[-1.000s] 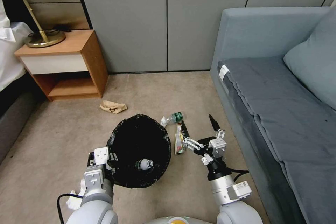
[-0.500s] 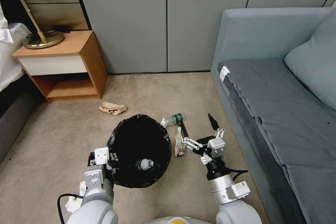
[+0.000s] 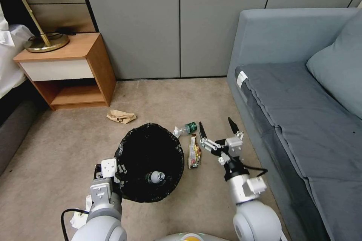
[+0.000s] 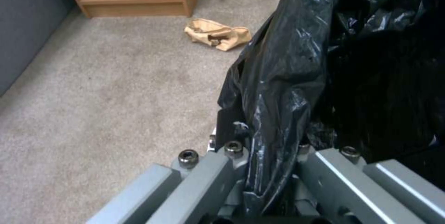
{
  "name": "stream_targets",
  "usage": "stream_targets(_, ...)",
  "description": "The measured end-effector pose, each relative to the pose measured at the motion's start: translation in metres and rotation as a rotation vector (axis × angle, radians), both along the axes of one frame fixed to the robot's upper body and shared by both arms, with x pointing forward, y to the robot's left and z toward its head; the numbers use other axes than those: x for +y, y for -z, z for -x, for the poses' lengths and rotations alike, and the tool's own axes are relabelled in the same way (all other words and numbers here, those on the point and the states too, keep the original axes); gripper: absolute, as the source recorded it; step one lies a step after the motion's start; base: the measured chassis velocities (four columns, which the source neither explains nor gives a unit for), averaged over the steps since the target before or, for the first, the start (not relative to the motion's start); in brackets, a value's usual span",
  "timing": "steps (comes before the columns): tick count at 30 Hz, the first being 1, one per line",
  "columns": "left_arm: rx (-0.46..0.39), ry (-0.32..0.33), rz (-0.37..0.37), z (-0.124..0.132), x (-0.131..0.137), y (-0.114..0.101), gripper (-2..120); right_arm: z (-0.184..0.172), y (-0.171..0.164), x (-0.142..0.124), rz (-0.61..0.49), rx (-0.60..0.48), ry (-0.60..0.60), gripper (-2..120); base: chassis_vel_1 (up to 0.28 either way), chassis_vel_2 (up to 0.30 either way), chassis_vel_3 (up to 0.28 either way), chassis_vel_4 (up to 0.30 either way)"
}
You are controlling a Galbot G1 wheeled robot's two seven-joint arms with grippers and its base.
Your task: Pick up the trash bin, then pick up the garbage from the floor and place it into the trash bin.
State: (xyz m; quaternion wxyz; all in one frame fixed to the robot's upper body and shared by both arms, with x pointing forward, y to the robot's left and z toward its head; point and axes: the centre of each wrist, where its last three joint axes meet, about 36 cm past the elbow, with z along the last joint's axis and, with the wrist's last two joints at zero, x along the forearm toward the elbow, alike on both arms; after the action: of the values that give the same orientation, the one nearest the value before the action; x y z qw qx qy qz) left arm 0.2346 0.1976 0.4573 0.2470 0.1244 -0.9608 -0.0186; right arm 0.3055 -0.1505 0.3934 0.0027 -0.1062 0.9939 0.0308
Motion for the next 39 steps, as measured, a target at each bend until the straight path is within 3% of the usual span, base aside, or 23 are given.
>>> stream_targets(6,0.005,-0.003,-0.004,0.002,0.0,0.001,1,-0.03,0.037,0.002,-0.01,0.2,-0.033,100,0.0,0.0,0.0,0.0)
stream_targets(20,0.013,-0.002,-0.012,0.003,-0.001,0.004,1,-0.069,0.098,-0.01,-0.066,0.458,-0.127,100,0.0,0.0,0.0,0.0)
stream_targets(26,0.014,-0.001,-0.013,0.002,-0.001,0.005,1,-0.085,0.113,-0.016,-0.108,0.532,-0.167,100,0.0,0.0,0.0,0.0)
stream_targets(39,0.013,-0.009,-0.017,0.002,0.001,0.007,1,-0.115,0.148,-0.027,-0.051,0.607,-0.158,100,0.0,0.0,0.0,0.0)
